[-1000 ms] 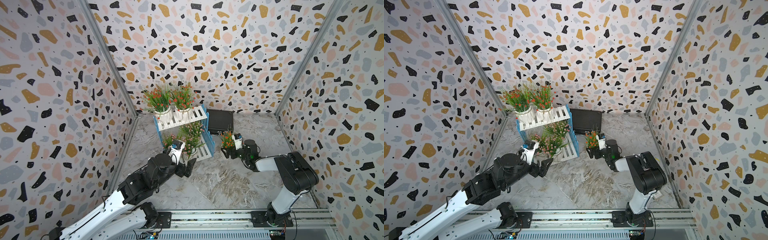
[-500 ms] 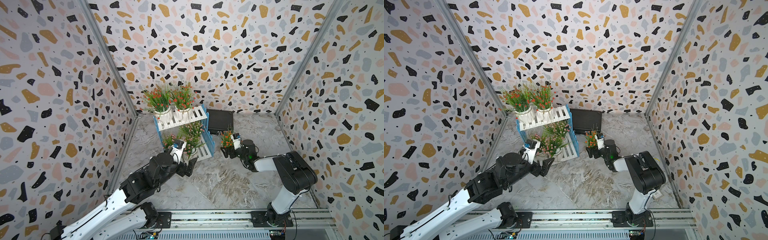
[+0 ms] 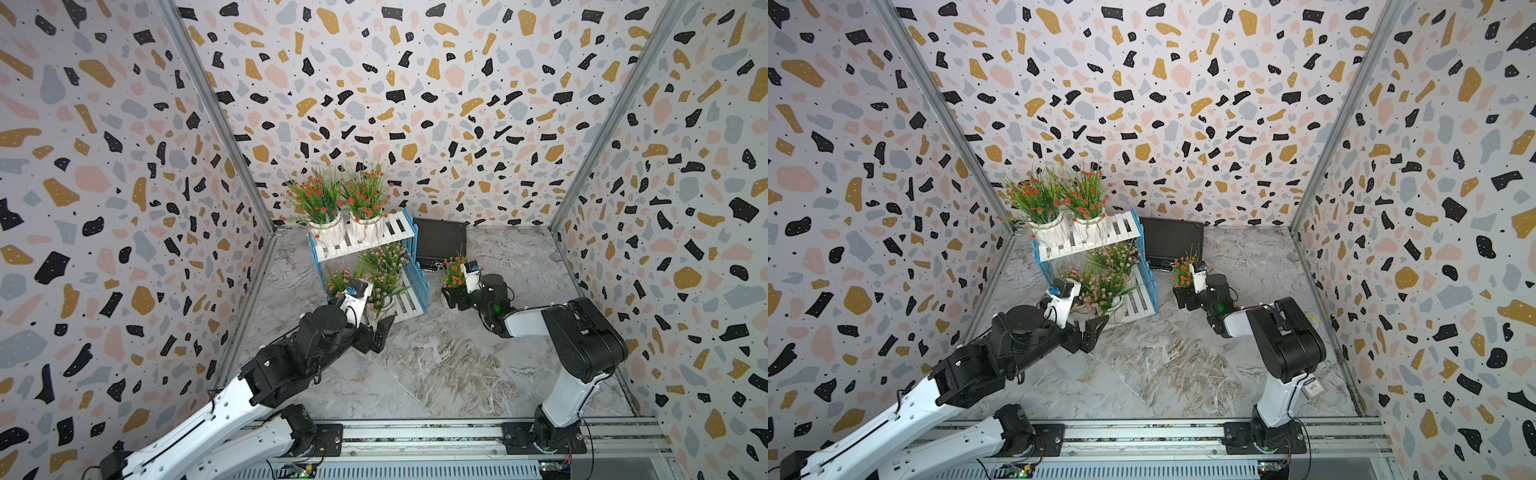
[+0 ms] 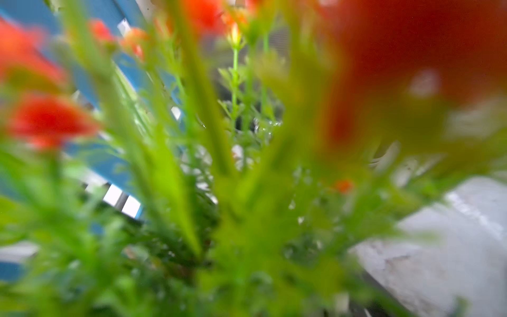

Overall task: Place the baby's breath potted plants on the rack by color
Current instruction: Pick up the baby's breath potted plant from the center of the board.

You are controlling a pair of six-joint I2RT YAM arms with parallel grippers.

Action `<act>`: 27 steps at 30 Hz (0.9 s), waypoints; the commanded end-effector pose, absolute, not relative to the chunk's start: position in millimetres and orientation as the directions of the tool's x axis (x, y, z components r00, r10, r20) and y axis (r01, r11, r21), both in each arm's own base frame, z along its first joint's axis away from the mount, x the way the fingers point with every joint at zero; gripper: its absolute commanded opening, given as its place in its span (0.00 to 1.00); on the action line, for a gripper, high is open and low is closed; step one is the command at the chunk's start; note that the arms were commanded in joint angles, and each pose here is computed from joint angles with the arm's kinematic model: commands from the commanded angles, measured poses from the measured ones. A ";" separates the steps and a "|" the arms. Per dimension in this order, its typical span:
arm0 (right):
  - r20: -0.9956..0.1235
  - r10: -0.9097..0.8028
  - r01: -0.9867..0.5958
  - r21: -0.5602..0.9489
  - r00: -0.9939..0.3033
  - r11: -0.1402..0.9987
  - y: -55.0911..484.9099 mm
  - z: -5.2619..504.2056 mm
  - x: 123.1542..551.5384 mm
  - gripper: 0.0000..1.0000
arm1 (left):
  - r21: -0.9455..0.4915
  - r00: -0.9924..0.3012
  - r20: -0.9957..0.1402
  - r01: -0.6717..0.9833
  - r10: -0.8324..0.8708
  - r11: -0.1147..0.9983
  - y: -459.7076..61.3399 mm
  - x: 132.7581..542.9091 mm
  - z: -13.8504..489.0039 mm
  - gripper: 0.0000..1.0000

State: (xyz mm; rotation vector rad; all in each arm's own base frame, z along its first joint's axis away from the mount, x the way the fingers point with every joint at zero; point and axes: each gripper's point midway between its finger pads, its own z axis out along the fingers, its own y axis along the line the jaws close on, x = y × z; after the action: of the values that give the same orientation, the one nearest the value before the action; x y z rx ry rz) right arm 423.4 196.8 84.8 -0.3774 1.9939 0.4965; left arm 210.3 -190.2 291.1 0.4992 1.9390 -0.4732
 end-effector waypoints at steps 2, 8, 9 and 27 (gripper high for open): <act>-0.881 -0.045 -0.436 0.189 -0.472 0.880 194.0 84.1 424.1 0.82 | -0.111 -0.347 -0.932 0.544 0.102 0.832 -190.6 210.4 303.3 0.99; -0.900 -0.061 -0.436 0.148 -0.431 0.888 187.0 105.3 407.6 0.76 | -0.108 -0.347 -0.932 0.541 0.104 0.834 -188.5 209.6 304.5 0.99; -0.905 -0.066 -0.438 0.138 -0.419 0.889 185.8 113.3 404.4 0.75 | -0.109 -0.347 -0.932 0.540 0.103 0.834 -188.0 209.3 304.9 0.99; -0.940 -0.109 -0.489 0.068 -0.325 0.870 194.3 312.8 386.3 0.75 | -0.113 -0.373 -0.922 0.520 0.106 0.847 -179.3 205.4 308.6 0.99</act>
State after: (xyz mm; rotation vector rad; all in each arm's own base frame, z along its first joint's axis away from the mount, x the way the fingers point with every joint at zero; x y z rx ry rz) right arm 392.4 186.7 268.8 -0.4122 1.9250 0.3903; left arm 206.9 -184.8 288.8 0.5023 1.9585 -0.4590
